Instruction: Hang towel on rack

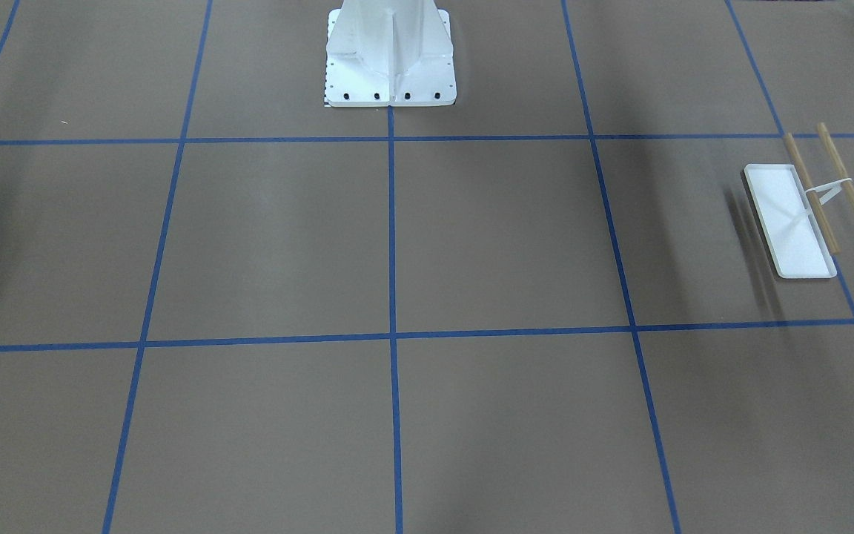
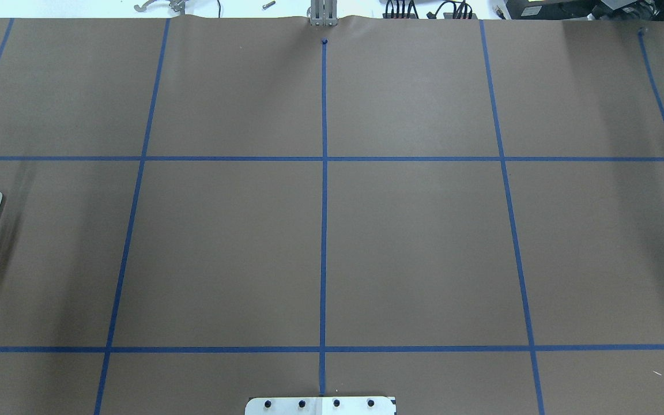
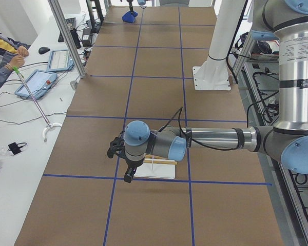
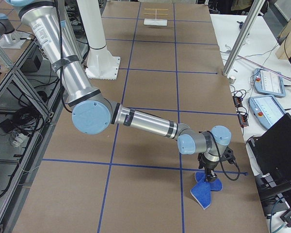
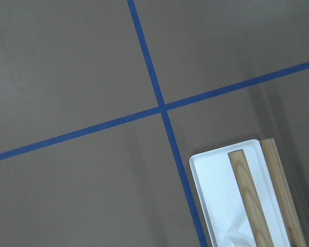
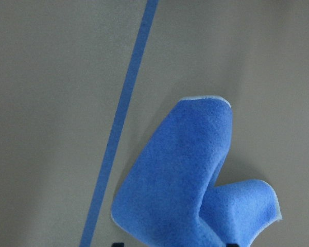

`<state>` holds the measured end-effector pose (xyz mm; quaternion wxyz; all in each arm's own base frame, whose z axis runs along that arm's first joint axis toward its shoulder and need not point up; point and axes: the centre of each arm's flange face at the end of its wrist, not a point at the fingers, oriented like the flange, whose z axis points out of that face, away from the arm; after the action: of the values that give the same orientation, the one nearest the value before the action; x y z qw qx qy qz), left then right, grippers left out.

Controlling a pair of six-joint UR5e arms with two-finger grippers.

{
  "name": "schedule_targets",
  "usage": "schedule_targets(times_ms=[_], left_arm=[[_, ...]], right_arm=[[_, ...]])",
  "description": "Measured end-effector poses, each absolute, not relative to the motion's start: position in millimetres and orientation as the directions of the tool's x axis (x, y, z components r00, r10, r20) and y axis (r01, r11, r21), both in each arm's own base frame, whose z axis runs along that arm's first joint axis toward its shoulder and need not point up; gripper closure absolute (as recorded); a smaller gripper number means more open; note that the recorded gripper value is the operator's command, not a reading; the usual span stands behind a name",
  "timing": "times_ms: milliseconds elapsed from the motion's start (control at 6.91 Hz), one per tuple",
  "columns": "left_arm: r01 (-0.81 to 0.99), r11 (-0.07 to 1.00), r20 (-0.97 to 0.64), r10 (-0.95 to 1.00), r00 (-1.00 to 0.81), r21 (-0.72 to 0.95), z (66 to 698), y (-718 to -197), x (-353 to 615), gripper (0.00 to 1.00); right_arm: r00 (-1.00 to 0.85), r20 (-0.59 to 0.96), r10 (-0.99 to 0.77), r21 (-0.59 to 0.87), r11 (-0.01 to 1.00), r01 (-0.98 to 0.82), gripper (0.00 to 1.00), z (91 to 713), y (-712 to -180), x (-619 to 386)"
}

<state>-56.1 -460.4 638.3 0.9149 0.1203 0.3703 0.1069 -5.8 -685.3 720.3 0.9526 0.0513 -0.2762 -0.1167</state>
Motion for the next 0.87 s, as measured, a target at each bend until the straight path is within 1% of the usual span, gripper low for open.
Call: schedule_targets(times_ms=[145,289,434,868], left_arm=[[-0.107,0.948,-0.651,0.285,0.703,0.3,638.2,-460.4,-56.1,0.01],[-0.107,0.948,-0.651,0.285,0.703,0.3,638.2,-460.5,-56.1,0.01],[-0.106,0.948,-0.651,0.285,0.703,0.3,638.2,-460.5,-56.1,0.01],[-0.106,0.949,-0.652,0.284,0.703,0.298,639.0,-460.0,-56.1,0.01]], right_arm=[[0.826,0.501,-0.257,0.165,0.966,0.2,0.68,722.7,-685.5,-8.6],[0.831,0.491,-0.262,0.167,0.964,0.205,0.96,723.1,-686.4,-10.6],[0.834,0.484,-0.266,0.173,0.963,0.207,1.0,722.0,-687.8,-11.5],[0.842,0.465,-0.275,0.189,0.959,0.209,1.0,720.0,-690.6,-10.9]])
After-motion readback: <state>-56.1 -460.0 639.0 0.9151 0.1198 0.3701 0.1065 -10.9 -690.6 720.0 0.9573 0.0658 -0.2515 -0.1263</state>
